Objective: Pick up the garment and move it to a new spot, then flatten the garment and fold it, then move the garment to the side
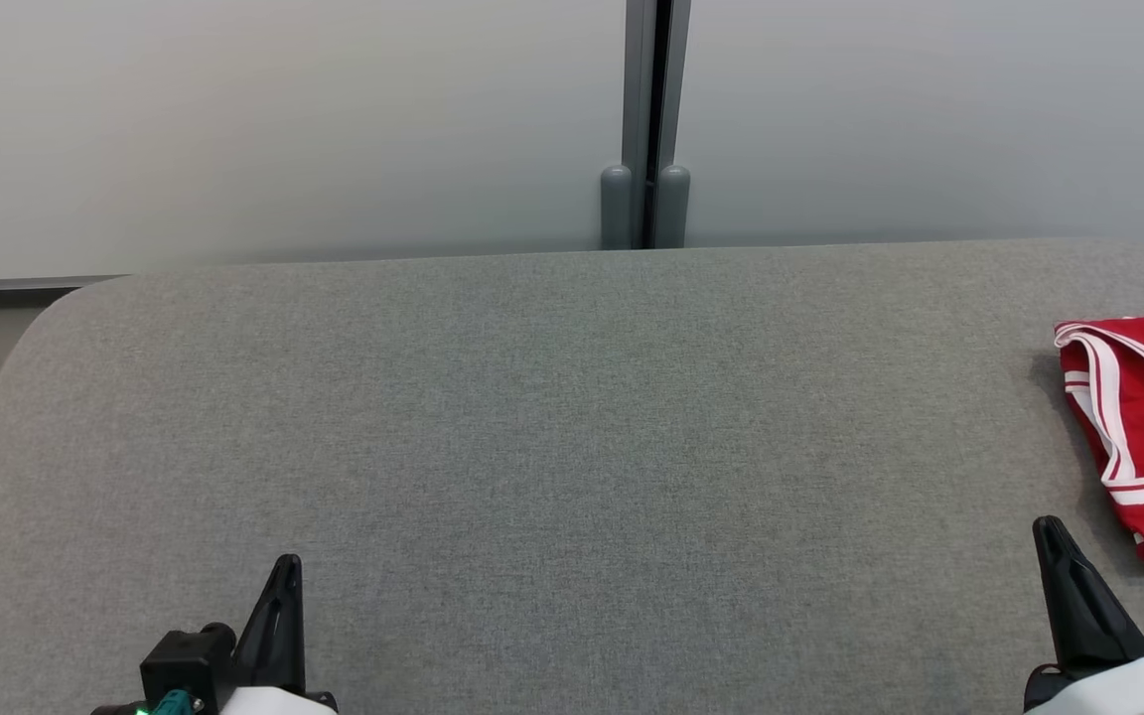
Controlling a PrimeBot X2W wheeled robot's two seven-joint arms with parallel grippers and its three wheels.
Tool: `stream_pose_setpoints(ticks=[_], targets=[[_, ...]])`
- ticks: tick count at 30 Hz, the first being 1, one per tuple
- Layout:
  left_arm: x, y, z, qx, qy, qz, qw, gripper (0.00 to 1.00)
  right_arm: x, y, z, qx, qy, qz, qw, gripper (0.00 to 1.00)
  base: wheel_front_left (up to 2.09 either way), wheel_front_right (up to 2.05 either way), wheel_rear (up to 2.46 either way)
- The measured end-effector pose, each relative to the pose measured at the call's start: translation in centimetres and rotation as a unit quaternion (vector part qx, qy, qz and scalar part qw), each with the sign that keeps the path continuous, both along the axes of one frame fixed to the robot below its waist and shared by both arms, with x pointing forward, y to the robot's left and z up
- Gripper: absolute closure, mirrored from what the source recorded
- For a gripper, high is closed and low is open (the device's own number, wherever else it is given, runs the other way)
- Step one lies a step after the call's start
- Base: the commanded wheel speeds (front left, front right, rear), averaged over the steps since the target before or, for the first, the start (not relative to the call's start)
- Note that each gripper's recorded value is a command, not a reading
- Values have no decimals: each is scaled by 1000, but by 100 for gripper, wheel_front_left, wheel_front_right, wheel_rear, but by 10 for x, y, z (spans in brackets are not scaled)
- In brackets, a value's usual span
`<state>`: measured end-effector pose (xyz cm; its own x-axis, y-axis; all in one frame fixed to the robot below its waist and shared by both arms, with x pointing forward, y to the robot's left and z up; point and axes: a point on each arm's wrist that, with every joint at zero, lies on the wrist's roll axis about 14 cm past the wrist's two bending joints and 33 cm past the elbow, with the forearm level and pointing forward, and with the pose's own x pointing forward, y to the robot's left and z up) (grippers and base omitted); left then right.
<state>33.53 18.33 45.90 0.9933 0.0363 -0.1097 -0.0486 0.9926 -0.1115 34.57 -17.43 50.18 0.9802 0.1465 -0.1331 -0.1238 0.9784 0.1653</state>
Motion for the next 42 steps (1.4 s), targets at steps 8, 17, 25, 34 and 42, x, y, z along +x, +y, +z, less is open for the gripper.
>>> stream_pose_setpoints(ticks=[8,17,25,34,42], targets=[[2,5,-5,-77,17,21,997,100,2,-1,-4,75,10,-10,997,100,0,0,0],[6,10,-6,-156,28,38,987,100,8,-1,-3,152,12,-20,988,100,0,0,0],[13,12,-3,-221,27,46,974,100,12,-3,-3,214,14,-30,976,100,0,0,0],[19,13,1,-307,25,55,950,100,18,-5,-2,296,15,-44,954,100,0,0,0],[22,15,3,-356,23,60,932,100,22,-7,0,344,14,-51,937,100,0,0,0]])
